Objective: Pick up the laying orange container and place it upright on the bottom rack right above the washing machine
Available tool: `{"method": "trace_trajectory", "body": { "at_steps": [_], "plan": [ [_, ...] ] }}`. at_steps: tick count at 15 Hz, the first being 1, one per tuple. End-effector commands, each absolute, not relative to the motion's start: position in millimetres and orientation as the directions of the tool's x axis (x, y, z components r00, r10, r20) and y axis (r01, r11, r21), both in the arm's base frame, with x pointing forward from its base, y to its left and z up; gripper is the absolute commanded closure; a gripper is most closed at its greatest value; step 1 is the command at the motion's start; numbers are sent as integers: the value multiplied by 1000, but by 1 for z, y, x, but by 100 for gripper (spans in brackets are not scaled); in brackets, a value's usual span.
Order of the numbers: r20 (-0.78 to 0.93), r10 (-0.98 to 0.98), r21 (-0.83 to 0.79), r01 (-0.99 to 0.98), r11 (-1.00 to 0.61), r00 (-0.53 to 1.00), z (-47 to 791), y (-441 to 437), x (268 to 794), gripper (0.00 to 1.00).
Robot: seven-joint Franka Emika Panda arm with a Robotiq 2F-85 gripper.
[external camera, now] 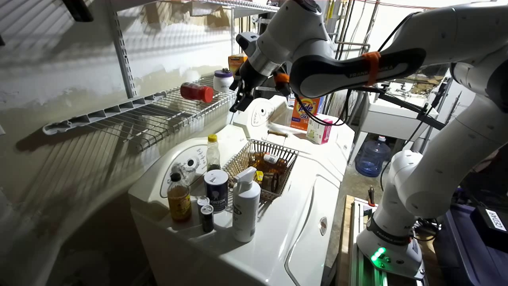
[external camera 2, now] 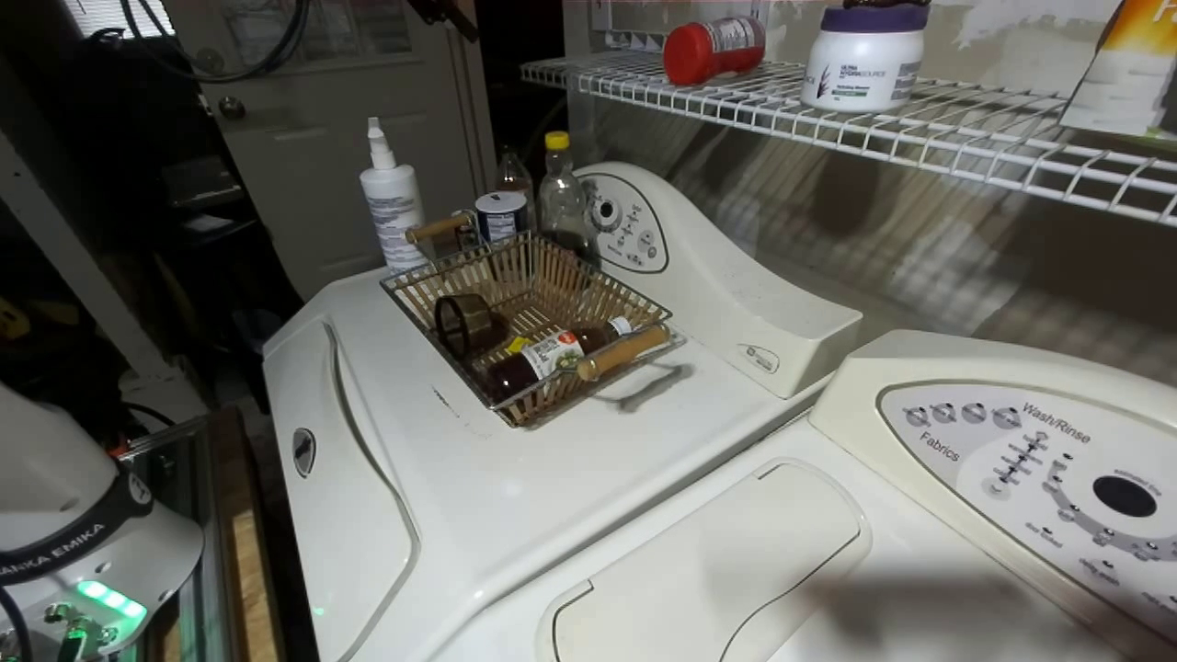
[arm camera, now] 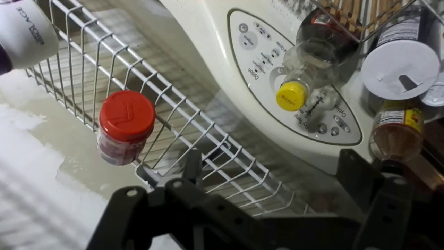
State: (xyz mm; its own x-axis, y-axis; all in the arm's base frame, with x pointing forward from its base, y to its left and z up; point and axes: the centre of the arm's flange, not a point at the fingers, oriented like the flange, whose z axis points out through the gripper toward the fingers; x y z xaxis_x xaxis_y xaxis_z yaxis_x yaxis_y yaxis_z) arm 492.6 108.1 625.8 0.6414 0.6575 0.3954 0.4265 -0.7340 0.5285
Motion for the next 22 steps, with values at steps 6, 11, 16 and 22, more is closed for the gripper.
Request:
{"method": "trace_trajectory", "body": {
  "at_steps": [6, 11, 16, 22],
  "plan": [
    [492, 665, 391, 541, -745, 561, 629, 107, 586, 0],
    [492, 661, 395, 531, -750, 567, 615, 110, 580, 0],
    [547, 594, 434, 407, -804, 589, 634, 83, 603, 0],
    [624, 436, 370, 247, -896, 648, 660, 44, 631, 0]
  ]
}}
